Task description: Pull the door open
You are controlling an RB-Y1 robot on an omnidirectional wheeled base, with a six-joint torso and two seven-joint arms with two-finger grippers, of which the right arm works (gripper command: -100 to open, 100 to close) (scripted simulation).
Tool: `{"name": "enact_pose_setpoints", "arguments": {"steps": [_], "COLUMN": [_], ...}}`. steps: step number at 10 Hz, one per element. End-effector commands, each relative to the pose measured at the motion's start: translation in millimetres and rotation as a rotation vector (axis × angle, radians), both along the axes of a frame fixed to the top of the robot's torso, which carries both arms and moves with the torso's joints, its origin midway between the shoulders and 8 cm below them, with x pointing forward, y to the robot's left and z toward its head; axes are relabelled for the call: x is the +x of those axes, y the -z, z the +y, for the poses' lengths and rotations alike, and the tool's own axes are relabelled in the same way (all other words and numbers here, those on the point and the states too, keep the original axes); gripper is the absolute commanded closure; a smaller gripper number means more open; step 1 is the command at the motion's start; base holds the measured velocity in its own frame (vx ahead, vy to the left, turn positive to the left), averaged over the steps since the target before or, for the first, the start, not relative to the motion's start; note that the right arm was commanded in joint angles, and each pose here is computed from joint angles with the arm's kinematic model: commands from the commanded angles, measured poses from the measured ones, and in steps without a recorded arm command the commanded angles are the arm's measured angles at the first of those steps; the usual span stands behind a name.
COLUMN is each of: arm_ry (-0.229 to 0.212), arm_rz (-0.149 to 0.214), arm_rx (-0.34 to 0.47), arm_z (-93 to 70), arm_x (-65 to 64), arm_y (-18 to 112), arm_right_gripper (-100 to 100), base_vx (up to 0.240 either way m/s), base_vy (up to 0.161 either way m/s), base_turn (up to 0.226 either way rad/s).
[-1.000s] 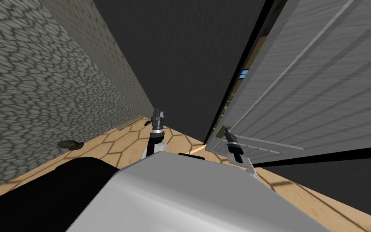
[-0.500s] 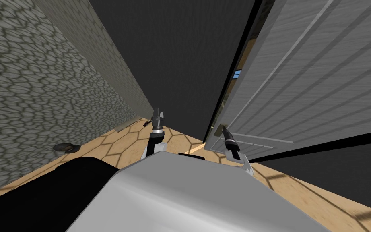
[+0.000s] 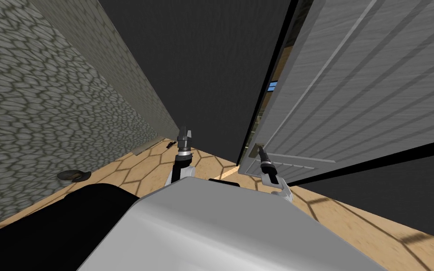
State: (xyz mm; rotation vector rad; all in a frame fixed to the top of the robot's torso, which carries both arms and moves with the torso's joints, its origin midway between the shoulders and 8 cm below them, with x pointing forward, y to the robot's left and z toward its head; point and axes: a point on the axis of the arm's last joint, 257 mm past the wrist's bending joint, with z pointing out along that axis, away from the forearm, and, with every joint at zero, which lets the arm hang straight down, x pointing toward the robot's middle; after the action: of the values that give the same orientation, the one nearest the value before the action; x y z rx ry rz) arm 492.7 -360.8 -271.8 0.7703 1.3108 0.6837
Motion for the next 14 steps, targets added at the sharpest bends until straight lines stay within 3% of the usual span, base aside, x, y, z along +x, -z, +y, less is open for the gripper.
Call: {"name": "enact_pose_setpoints", "arguments": {"steps": [1, 2, 3, 4, 5, 6, 7, 9, 10, 11, 12, 14], "arm_ry": [-0.031, -0.053, -0.053, -0.076, -0.076, -0.099, -0.099, -0.145, -0.145, -0.168, -0.149, -0.144], "arm_rz": [-0.012, -0.024, -0.024, -0.034, -0.034, -0.043, -0.043, -0.054, -0.056, -0.058, -0.049, -0.043], "arm_rx": [0.030, 0.104, 0.105, 0.178, 0.179, 0.253, 0.256, 0.386, 0.408, 0.478, 0.371, 0.289], "arm_z": [19.7, 28.9, 29.2, 38.7, 38.7, 48.7, 48.7, 68.4, 68.2, 78.2, 67.7, 60.2], "arm_x": [3.0, 8.2, 8.2, 13.1, 13.1, 18.0, 18.0, 26.9, 26.9, 31.0, 26.5, 21.6], "arm_y": [-2.2, -4.1, -4.1, -5.8, -5.8, -7.4, -7.4, -9.9, -10.0, -11.0, -7.5, -5.8], "arm_right_gripper": [100, 100, 100, 100, 100, 100, 100, 100, 100, 100, -100, -100], "base_vx": [-0.025, -0.042, -0.042, -0.044, -0.042, -0.046, -0.040, -0.064, -0.045, -0.060, -0.037, -0.003], "base_vy": [0.000, -0.005, -0.007, -0.013, -0.001, -0.009, -0.005, -0.005, 0.012, 0.001, 0.013, 0.027], "base_turn": [0.010, -0.048, -0.024, -0.061, -0.006, -0.038, -0.023, -0.050, 0.014, -0.053, -0.045, -0.032]}}
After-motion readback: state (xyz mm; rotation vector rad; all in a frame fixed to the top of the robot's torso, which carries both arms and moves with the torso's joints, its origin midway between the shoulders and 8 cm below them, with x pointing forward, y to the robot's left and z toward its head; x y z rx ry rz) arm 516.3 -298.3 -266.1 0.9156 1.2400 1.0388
